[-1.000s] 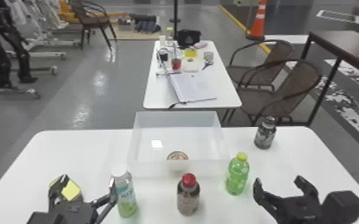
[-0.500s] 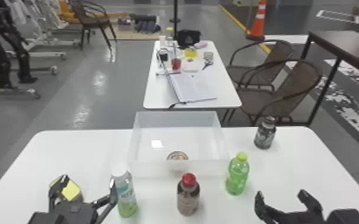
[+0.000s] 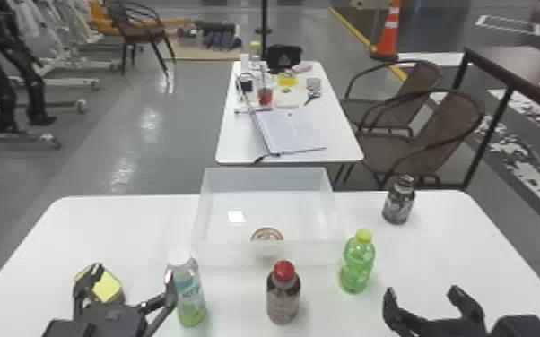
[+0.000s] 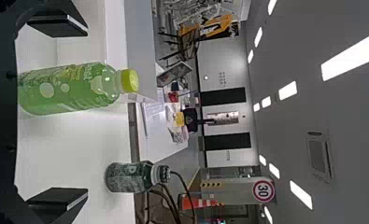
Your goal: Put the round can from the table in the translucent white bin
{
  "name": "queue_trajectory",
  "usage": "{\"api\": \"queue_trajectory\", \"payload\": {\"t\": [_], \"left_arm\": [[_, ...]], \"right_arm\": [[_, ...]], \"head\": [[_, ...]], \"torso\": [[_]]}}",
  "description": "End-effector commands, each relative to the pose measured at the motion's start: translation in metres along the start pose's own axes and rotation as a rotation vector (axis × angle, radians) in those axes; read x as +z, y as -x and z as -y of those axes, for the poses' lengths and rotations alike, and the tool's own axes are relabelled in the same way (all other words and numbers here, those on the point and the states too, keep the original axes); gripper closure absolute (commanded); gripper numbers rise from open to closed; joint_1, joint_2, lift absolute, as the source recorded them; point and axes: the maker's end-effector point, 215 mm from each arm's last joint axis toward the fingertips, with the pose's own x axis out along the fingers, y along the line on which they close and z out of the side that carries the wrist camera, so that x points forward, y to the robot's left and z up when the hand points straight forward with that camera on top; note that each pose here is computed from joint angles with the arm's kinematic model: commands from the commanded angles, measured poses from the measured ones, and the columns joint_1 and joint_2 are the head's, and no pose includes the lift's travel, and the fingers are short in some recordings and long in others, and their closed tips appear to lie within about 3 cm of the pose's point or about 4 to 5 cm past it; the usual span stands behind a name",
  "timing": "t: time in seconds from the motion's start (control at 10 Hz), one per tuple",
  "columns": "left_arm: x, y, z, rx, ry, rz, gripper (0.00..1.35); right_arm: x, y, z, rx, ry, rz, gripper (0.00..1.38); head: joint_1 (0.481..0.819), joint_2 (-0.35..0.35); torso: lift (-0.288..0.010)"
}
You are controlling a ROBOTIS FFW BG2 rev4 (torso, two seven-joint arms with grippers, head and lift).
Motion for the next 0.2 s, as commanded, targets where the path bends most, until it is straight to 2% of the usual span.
{"api": "queue_trajectory", "payload": {"t": [0.0,0.1], "left_arm": [[-0.0009,0.0007,0.0,0.002,0.002,-0.003,0.09],[-0.0001,0.0005,-0.0001,0.002,0.002,-0.001,0.09]], "right_arm": [[0.0001,0.0,0.0001,-0.002,-0.003,0.001,0.09],[0.0001,0.0,0.0001,-0.002,-0.003,0.001,0.09]], "head": [[0.549,0.0],[0.549,0.0]], "torso": [[-0.1],[-0.1]]}}
